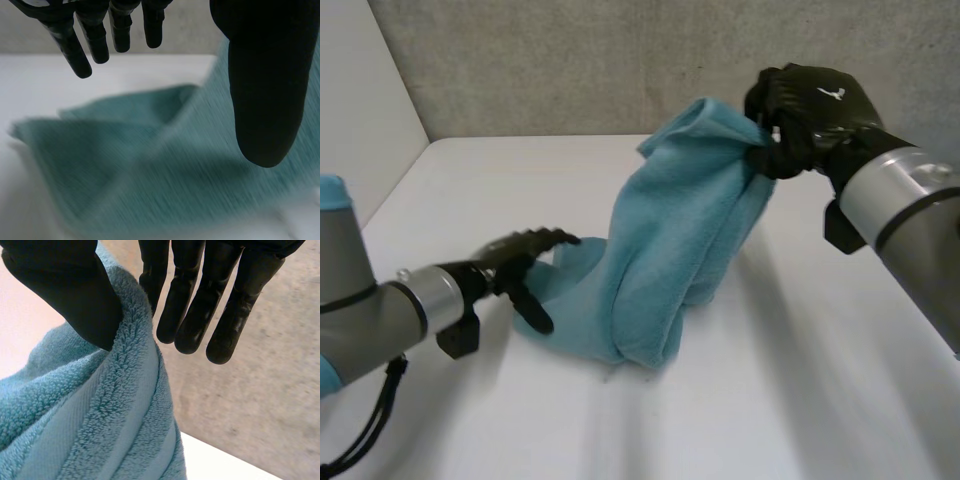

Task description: Fold the laundry

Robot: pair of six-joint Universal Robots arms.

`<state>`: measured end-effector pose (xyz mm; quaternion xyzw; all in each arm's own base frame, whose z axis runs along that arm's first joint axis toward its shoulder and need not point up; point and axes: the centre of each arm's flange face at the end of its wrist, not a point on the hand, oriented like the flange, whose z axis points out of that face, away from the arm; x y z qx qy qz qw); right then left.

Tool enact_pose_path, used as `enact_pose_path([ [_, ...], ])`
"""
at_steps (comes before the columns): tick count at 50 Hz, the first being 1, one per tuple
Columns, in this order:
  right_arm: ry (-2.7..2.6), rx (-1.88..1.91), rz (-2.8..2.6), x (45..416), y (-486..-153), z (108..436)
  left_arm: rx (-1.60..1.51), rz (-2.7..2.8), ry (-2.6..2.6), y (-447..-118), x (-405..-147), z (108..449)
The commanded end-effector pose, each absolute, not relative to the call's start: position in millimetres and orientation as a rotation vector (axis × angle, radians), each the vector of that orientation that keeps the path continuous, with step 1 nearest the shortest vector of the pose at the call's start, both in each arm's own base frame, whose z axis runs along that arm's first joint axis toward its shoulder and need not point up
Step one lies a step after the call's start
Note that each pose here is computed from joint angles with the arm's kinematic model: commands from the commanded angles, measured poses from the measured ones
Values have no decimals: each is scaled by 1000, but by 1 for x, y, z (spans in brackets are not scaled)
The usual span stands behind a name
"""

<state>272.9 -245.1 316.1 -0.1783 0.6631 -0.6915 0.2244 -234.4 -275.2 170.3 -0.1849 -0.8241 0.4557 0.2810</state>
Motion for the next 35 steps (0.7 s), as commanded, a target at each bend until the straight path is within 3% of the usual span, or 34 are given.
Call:
enact_pose_path([
  [1,1914,-413,-1947,238,-254,303,-506,1126,-2250,-271,-243,147],
  [13,1930,-374,-2023,196,-267,300,-470,1191,-2343,-281,-240,135],
  [19,1869,-389,-2093,195,-279,305,-524,1466,-2168,-303,-258,164],
  [21,1766,-371,-2189,197,-302,314,-543,1569,-2080,-310,-268,181],
  [23,1706,-360,-2243,199,-320,319,-550,1787,-1894,-328,-285,224],
  [24,1706,-360,-2243,199,-320,319,-549,1788,-1893,-328,-285,224],
  [26,1553,-330,-2367,205,-347,342,-515,2020,-1668,-345,-299,278],
  [27,1552,-330,-2368,205,-347,342,-515,2021,-1666,-345,-299,279],
  [28,1452,-300,-2429,213,-354,359,-468,2153,-1525,-353,-302,311],
  [29,1326,-260,-2492,221,-354,382,-467,2154,-1524,-353,-302,311],
  [30,1325,-260,-2492,221,-354,382,-407,2272,-1388,-357,-300,343],
  [31,1208,-208,-2548,224,-351,403,-354,2367,-1253,-355,-299,371],
  [35,1067,-145,-2601,227,-348,420,-270,2485,-1053,-346,-289,411],
])
